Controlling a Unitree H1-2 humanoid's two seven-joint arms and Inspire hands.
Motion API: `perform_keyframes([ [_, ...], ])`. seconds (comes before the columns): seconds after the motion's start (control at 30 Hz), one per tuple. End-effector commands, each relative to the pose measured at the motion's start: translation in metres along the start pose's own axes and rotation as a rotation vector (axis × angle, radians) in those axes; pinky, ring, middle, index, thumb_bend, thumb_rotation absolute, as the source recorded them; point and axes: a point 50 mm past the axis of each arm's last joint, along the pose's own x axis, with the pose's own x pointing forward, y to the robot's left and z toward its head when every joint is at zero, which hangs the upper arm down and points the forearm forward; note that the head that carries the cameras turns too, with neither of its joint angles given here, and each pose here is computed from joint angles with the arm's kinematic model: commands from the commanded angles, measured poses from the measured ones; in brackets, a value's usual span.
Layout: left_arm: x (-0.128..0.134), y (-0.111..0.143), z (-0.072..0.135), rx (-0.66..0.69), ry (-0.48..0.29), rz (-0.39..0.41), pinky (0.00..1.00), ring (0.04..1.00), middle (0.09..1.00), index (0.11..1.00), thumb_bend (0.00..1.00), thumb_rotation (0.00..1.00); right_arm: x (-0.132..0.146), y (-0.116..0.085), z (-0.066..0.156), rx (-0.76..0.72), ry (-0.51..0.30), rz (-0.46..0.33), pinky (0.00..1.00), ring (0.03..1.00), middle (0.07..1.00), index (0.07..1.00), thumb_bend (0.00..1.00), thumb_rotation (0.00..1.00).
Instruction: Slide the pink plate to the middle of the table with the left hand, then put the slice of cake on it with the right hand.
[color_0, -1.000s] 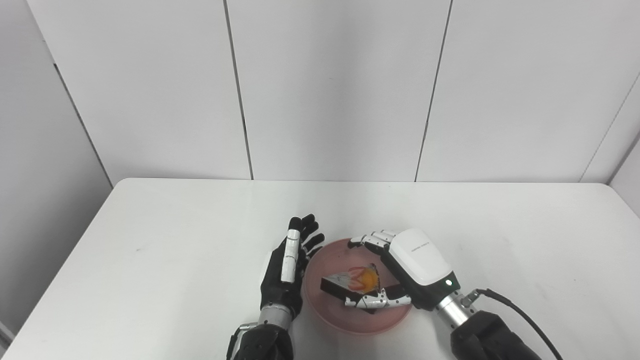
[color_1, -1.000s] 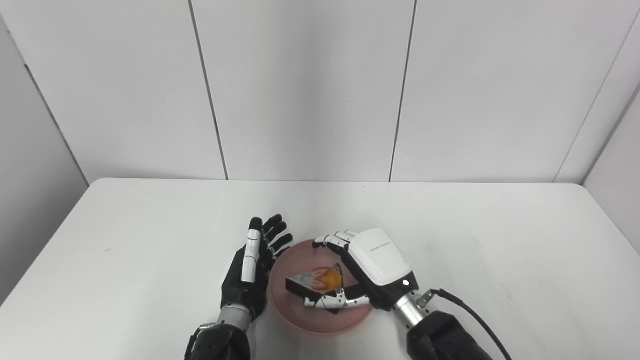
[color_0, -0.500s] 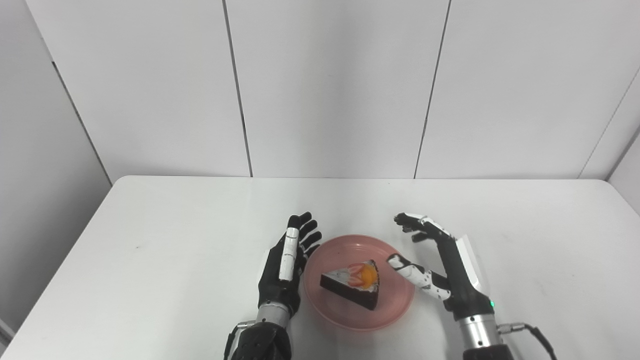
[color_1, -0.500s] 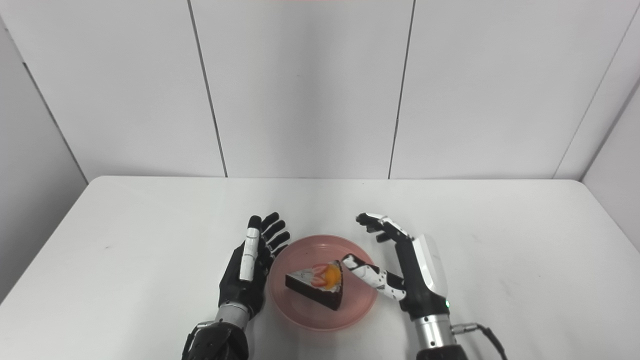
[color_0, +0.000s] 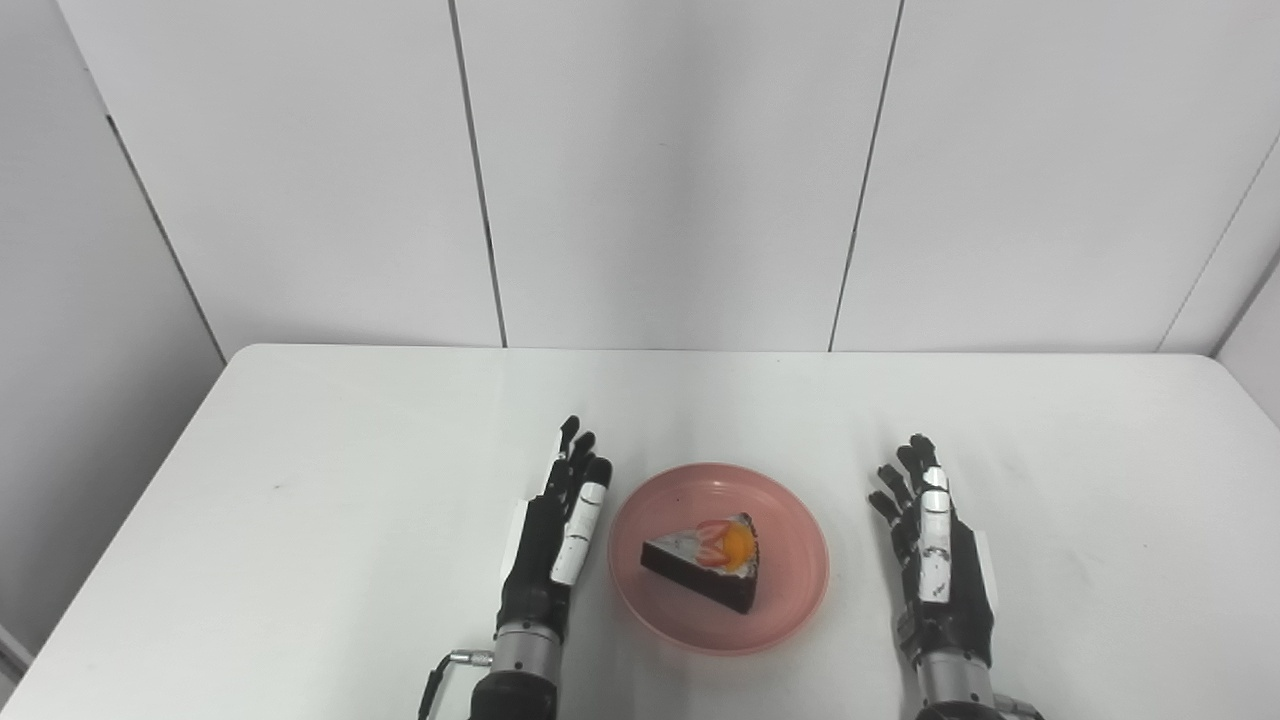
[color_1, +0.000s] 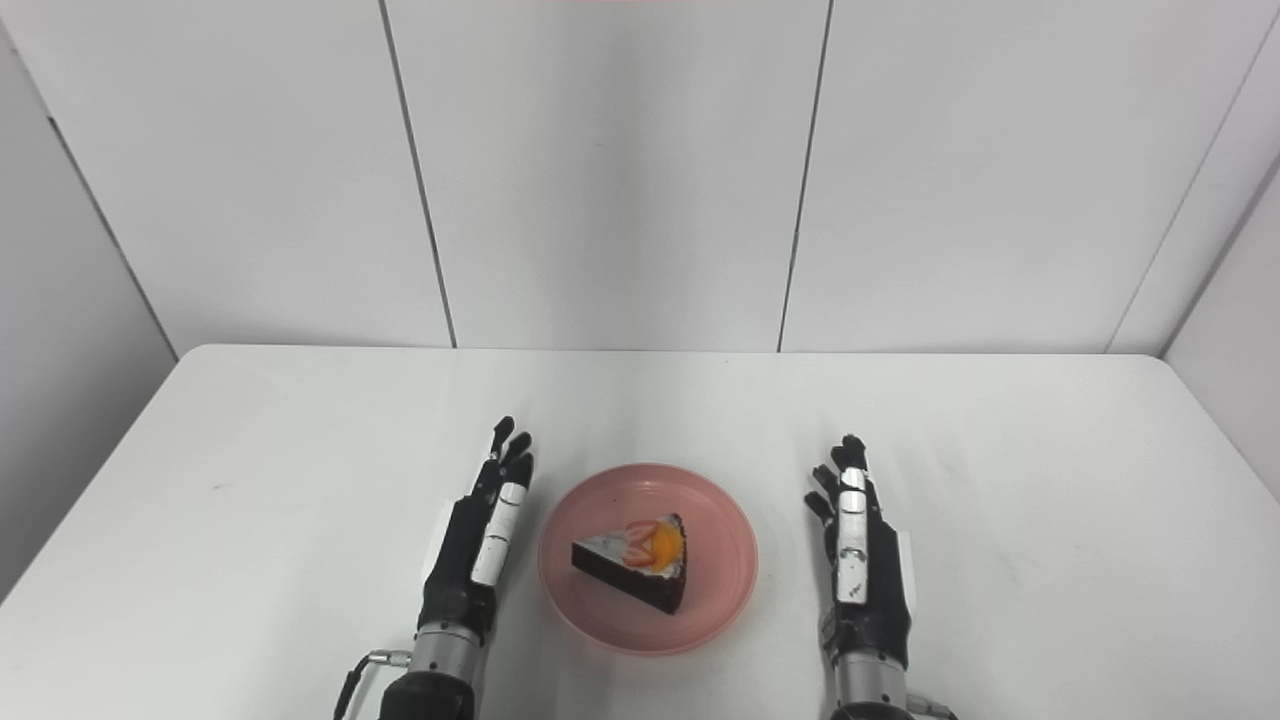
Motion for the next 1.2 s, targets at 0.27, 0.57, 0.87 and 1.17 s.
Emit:
perform_keyframes([
  [0.27, -0.0007, 0.0021, -0.0056, 0.039, -0.028, 0.004, 0.96, 0.966, 0.992, 1.000, 0.76, 0.95, 0.0023, -0.0003, -0.0075, -0.046, 0.071, 0.039, 0.95, 0.942, 0.964, 0.937, 0.78, 1.00],
  [0.57, -0.0009, 0.0014, -0.0029, 0.021, -0.019, -0.003, 0.95, 0.963, 0.990, 1.000, 0.76, 0.96, 0.0031, 0.0004, -0.0058, -0.123, 0.073, 0.073, 0.95, 0.939, 0.963, 0.914, 0.76, 1.00],
  [0.87, -0.0011, 0.0011, -0.0017, -0.012, -0.010, -0.014, 0.95, 0.971, 0.988, 1.000, 0.75, 0.99, 0.0030, -0.0007, -0.0042, -0.146, 0.076, 0.088, 0.94, 0.932, 0.954, 0.902, 0.76, 1.00],
  [1.17, -0.0036, 0.0000, -0.0011, -0.034, 0.007, -0.002, 0.97, 0.963, 0.984, 0.987, 0.79, 1.00, 0.0027, -0.0004, -0.0025, -0.161, 0.072, 0.127, 0.91, 0.904, 0.916, 0.872, 0.76, 1.00],
])
